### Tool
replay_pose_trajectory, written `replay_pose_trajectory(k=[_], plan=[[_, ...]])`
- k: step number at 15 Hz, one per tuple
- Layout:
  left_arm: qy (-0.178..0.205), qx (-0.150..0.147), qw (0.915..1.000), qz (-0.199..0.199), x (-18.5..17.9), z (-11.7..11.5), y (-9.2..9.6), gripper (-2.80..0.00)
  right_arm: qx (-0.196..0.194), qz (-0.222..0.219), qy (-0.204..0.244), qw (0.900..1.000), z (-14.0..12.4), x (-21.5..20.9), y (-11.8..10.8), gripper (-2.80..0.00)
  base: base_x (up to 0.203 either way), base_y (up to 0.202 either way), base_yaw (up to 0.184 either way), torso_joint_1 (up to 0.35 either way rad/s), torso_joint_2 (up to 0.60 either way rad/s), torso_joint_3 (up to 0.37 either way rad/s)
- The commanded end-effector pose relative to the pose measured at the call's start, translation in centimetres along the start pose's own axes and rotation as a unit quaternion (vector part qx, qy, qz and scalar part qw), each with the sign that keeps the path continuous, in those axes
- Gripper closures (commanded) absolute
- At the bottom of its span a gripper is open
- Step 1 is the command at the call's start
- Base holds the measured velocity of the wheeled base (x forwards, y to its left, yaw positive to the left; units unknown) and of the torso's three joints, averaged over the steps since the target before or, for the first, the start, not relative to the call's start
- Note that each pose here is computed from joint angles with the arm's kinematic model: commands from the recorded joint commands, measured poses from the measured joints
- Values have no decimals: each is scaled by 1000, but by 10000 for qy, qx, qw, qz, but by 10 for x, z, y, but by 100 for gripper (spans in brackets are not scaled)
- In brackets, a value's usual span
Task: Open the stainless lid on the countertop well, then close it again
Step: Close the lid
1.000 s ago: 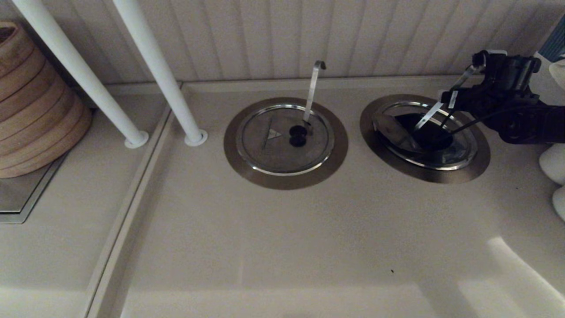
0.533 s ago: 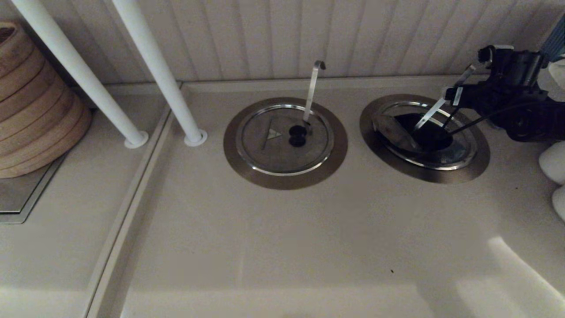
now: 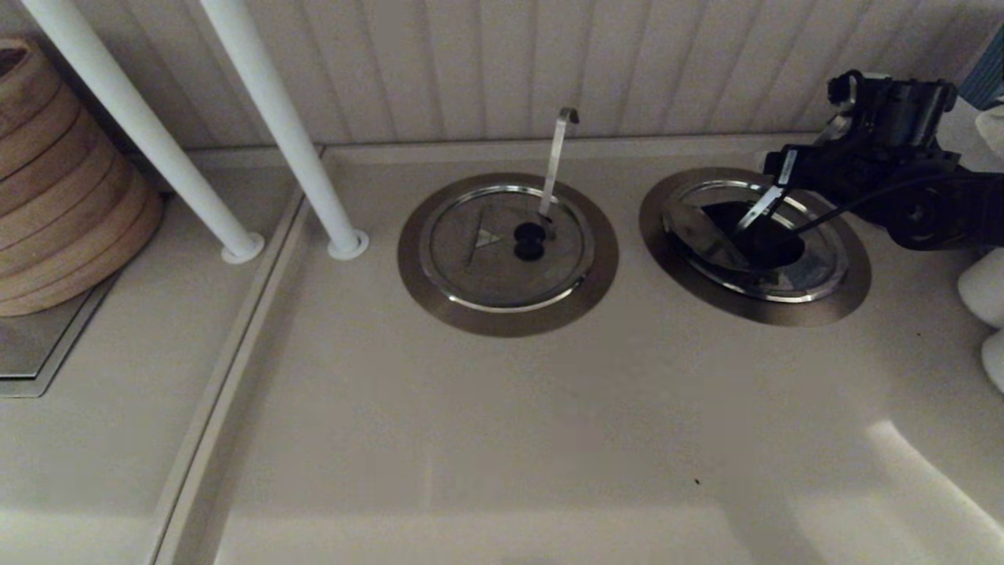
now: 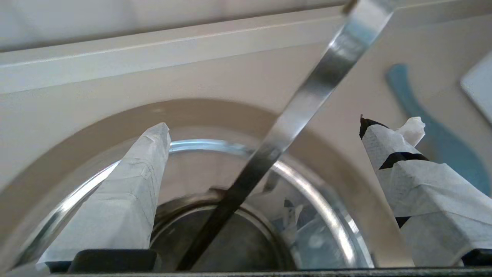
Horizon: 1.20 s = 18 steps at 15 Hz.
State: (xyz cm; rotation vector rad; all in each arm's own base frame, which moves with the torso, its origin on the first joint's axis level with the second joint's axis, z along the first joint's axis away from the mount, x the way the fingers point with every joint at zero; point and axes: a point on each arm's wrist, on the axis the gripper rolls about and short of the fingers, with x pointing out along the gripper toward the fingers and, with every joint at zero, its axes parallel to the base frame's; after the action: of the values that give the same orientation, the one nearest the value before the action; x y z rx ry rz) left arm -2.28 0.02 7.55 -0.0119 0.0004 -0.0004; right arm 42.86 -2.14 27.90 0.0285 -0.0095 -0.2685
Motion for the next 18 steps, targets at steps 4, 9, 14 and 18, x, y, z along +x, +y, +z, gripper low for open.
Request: replay_pose_trajectory(k=[4, 9, 14, 18], plan=[[6, -2, 10000, 0, 0, 0, 0, 0, 475, 378, -101, 9981, 43, -44, -1, -280, 0, 0, 0, 0, 0, 0], [6, -2, 10000, 2, 0, 0, 0, 0, 302, 1168, 63, 9927, 56, -116, 12, -280, 0, 0, 0, 0, 0, 0], [-2, -2, 10000, 2, 0, 0, 0, 0, -1033, 1953, 472, 9741, 21, -161, 40, -280, 0, 0, 0, 0, 0, 0], [6, -2, 10000, 2, 0, 0, 0, 0, -1421, 2016, 743, 9662, 0, -172, 57, -280, 0, 0, 0, 0, 0, 0]])
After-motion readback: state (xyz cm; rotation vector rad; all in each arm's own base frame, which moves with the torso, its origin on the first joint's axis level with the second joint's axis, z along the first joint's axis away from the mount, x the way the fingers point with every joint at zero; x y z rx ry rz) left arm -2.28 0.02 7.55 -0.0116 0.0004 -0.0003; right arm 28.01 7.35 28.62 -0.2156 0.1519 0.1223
